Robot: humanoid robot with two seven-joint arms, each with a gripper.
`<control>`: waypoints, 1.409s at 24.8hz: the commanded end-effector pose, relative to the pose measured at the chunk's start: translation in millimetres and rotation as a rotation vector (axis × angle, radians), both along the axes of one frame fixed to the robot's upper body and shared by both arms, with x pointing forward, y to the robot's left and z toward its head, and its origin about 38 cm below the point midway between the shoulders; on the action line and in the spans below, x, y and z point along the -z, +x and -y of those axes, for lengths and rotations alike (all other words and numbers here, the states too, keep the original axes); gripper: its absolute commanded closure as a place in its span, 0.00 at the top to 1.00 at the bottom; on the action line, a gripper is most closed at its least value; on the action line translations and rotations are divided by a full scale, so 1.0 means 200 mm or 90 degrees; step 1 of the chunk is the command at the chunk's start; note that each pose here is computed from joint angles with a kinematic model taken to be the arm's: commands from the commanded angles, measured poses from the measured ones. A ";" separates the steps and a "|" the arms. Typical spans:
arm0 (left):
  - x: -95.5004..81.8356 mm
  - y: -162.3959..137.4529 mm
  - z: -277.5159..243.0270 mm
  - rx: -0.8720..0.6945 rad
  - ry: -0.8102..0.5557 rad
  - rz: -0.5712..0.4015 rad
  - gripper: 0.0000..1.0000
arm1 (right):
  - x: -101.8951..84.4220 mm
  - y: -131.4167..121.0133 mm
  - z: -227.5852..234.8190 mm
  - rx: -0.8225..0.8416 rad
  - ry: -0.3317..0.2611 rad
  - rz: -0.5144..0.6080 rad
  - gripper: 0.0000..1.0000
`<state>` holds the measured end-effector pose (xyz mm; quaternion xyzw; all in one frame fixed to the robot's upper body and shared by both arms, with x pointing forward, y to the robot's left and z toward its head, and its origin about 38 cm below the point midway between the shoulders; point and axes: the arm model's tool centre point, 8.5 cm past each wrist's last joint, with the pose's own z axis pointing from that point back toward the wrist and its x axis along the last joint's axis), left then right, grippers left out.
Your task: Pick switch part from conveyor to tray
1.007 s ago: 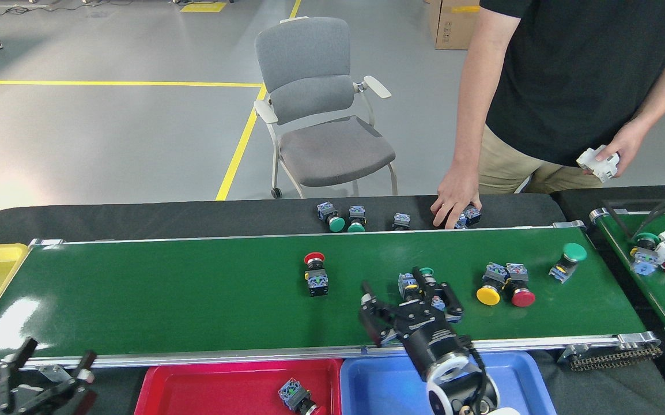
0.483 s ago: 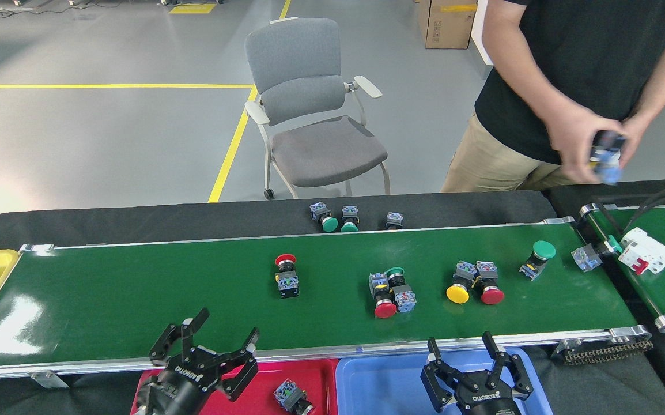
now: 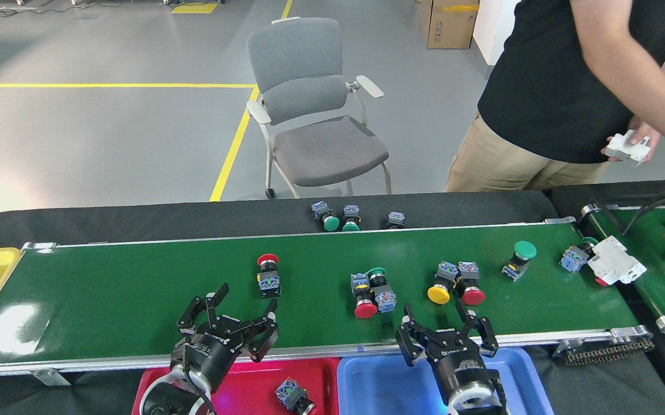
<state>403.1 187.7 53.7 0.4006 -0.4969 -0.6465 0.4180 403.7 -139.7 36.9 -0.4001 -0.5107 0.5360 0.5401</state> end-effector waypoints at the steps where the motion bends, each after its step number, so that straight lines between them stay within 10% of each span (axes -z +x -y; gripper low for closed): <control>1: -0.04 0.05 -0.01 -0.007 0.000 0.013 1.00 | -0.04 0.09 -0.04 0.004 0.003 0.003 1.00; 6: -0.01 0.13 -0.02 -0.027 0.002 -0.003 1.00 | -0.03 0.24 -0.15 -0.008 -0.010 -0.024 0.95; 11: 0.04 0.25 -0.07 -0.089 0.009 -0.024 0.94 | -0.03 0.25 -0.14 -0.048 -0.045 -0.025 0.27; 13: 0.04 0.27 -0.09 -0.098 0.009 -0.028 0.71 | -0.03 0.25 -0.13 -0.071 -0.047 -0.023 0.03; 16: 0.05 0.27 -0.10 -0.085 -0.006 0.000 0.16 | -0.04 0.25 -0.16 -0.088 -0.039 -0.016 0.02; 20: 0.07 0.20 -0.14 -0.042 -0.016 0.045 0.00 | -0.11 0.21 -0.18 -0.109 -0.005 0.009 0.02; 29: -0.07 -0.39 -0.28 0.246 0.025 0.039 0.08 | -0.22 -0.30 -0.25 -0.317 0.058 0.094 0.05; 30: -0.09 -0.45 -0.32 0.235 0.021 0.042 0.19 | -0.22 -0.37 -0.28 -0.349 0.066 0.098 0.05; 33: -0.09 -0.59 -0.39 0.200 0.024 0.030 1.00 | -0.21 -0.48 -0.34 -0.423 0.080 0.100 0.11; 35: -0.05 -0.65 -0.40 0.195 0.013 0.012 1.00 | -0.19 -0.54 -0.41 -0.474 0.082 0.094 0.25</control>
